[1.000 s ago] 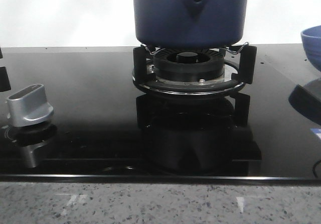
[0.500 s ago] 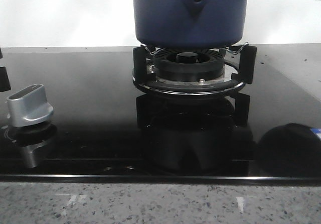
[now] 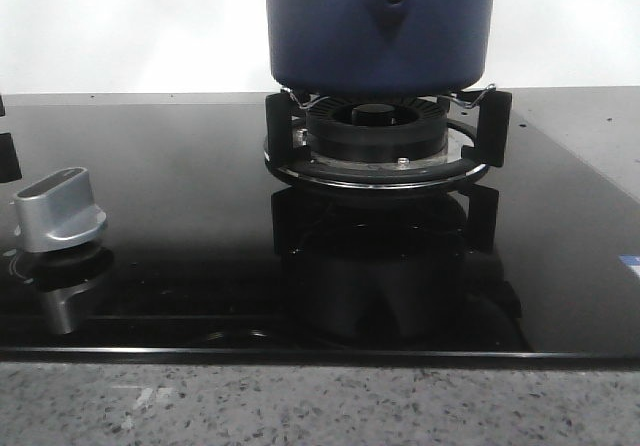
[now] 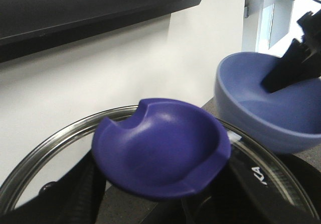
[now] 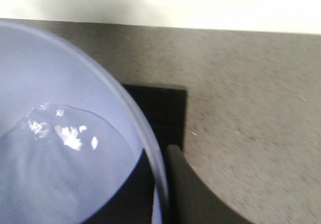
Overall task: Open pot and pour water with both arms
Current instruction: 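Lift the bowl with the right gripper toward the pot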
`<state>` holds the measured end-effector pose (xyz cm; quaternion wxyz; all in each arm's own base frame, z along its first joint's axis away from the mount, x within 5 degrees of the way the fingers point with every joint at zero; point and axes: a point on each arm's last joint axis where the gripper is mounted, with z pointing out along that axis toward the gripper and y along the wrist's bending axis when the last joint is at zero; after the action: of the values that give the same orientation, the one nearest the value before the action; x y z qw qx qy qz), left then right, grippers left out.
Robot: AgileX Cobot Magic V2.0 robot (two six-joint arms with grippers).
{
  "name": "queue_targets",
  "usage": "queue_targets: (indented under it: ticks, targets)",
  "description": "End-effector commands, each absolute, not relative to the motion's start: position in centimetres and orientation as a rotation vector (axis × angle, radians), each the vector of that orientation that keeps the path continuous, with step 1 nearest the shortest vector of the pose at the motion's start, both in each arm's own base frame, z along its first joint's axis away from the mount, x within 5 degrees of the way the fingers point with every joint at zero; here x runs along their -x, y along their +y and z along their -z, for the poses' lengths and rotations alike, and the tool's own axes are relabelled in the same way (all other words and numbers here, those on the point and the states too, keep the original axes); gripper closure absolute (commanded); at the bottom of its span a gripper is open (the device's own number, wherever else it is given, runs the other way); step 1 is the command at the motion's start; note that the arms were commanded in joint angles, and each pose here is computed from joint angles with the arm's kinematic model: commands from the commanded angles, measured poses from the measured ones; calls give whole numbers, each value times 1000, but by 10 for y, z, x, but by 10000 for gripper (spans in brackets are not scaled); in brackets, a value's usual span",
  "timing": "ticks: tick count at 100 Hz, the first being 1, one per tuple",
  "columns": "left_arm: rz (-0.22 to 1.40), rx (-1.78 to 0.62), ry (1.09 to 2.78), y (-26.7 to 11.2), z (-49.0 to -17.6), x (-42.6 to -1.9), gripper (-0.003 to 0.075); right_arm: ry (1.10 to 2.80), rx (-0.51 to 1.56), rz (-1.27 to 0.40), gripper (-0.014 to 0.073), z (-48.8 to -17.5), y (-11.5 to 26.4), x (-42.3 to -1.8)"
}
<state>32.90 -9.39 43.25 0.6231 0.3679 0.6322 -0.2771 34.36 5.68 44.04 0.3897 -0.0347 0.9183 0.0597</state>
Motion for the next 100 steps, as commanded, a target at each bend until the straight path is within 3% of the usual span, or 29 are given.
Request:
queue_targets:
  ticks: [1, 50, 100]
  targets:
    - [670, -779, 1343, -92, -466, -311, 549, 2138, 120, -192, 661, -470, 67, -339]
    - [667, -771, 1344, -92, -466, -311, 549, 1904, 194, -158, 658, -469, 86, -363]
    - [654, -753, 1348, -91, -467, -313, 549, 1629, 300, -108, 641, -446, 101, -363]
